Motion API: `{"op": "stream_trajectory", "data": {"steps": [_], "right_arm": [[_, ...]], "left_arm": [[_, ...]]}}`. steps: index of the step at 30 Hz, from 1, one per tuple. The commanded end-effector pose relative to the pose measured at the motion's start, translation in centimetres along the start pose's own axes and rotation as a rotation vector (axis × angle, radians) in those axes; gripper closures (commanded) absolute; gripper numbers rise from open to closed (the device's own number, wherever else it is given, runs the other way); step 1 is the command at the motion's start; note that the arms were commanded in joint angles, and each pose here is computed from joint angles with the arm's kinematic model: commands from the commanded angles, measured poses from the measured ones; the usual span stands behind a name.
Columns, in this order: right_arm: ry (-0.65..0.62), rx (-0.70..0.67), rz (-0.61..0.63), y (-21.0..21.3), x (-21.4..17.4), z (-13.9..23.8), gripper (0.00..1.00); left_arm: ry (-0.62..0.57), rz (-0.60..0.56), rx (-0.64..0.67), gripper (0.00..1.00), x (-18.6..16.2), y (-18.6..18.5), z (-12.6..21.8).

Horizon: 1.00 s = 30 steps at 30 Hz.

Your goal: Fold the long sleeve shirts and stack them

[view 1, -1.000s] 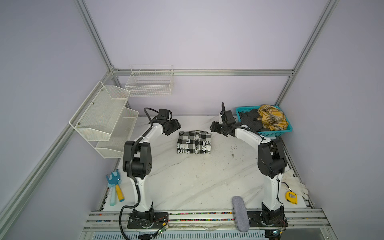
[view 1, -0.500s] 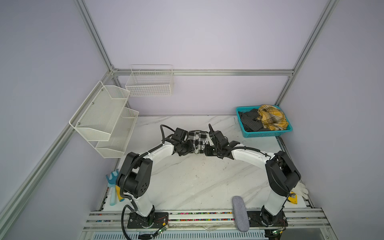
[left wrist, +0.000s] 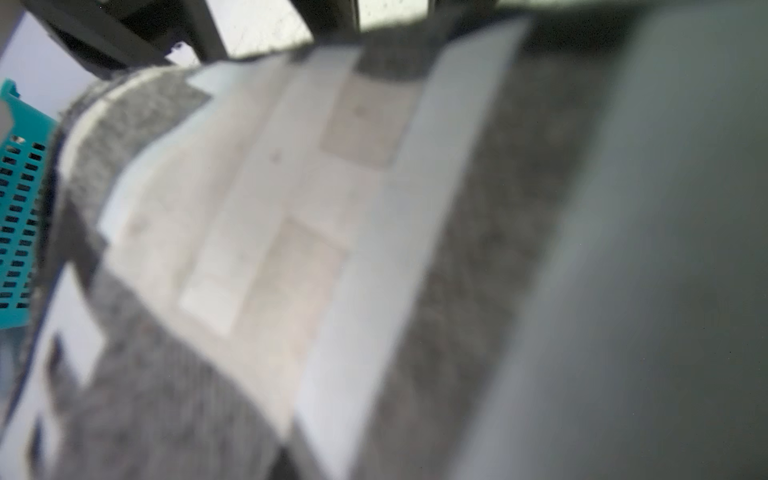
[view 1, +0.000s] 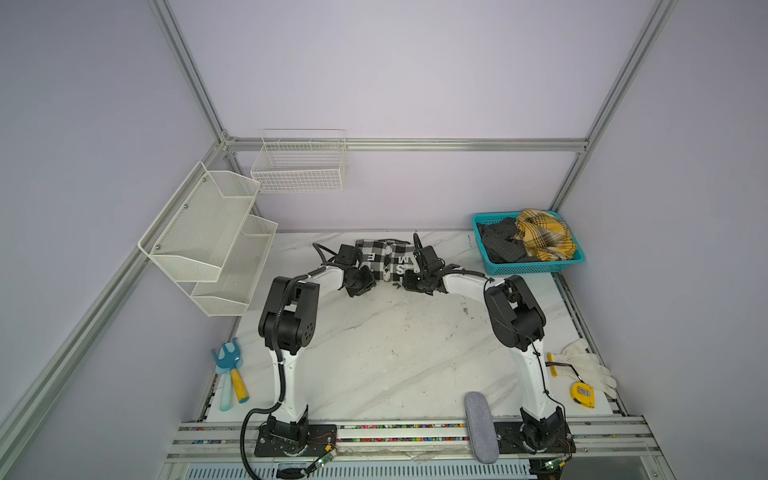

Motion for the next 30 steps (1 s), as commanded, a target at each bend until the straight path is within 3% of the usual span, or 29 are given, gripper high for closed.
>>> {"op": "stream_trajectory", "data": {"steps": [1,6,10,12,15,18,21,25,30], "right_arm": [[0.036,-0.012,0.028,0.6,0.0,1.3,0.71],[-0.041,0.019,0.051,2.4,1.9,5.1,0.69],[-0.074,0.000,0.059,3.0,2.5,6.6,0.67],[-0.094,-0.015,0.047,2.8,3.1,6.9,0.51],[-0.085,0.009,0.011,1.7,4.1,6.2,0.39],[-0.061,0.071,-0.007,1.1,4.8,5.0,0.38],[-0.035,0.137,-0.004,1.2,5.3,3.7,0.38],[-0.032,0.159,-0.004,1.4,5.7,2.9,0.38],[-0.018,0.175,-0.028,0.9,5.7,1.9,0.38]], "left_arm": [[-0.030,-0.044,-0.079,0.63,0.2,-2.8,3.0],[-0.120,-0.106,-0.179,0.58,1.5,-6.4,7.4],[-0.154,-0.140,-0.167,0.57,4.0,-7.3,7.4],[-0.163,-0.131,-0.128,0.55,5.7,-6.6,6.5],[-0.155,-0.093,-0.107,0.52,7.5,-5.3,5.8],[-0.169,-0.083,-0.096,0.44,8.4,-4.2,5.7],[-0.141,-0.066,-0.065,0.43,9.0,-3.1,6.5],[-0.214,0.003,-0.095,0.35,8.8,0.5,8.9],[-0.085,0.028,-0.160,0.37,7.7,1.6,7.2]]}}
Point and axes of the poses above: each gripper's point midway between its finger pads, its own z axis back along the fingers, its own y axis along the line the jaws close on, x = y × z, the point moved 9 cm from there along z, back along the fingers, and after that the axes turned 4 degrees about z, right-handed, at the moved point
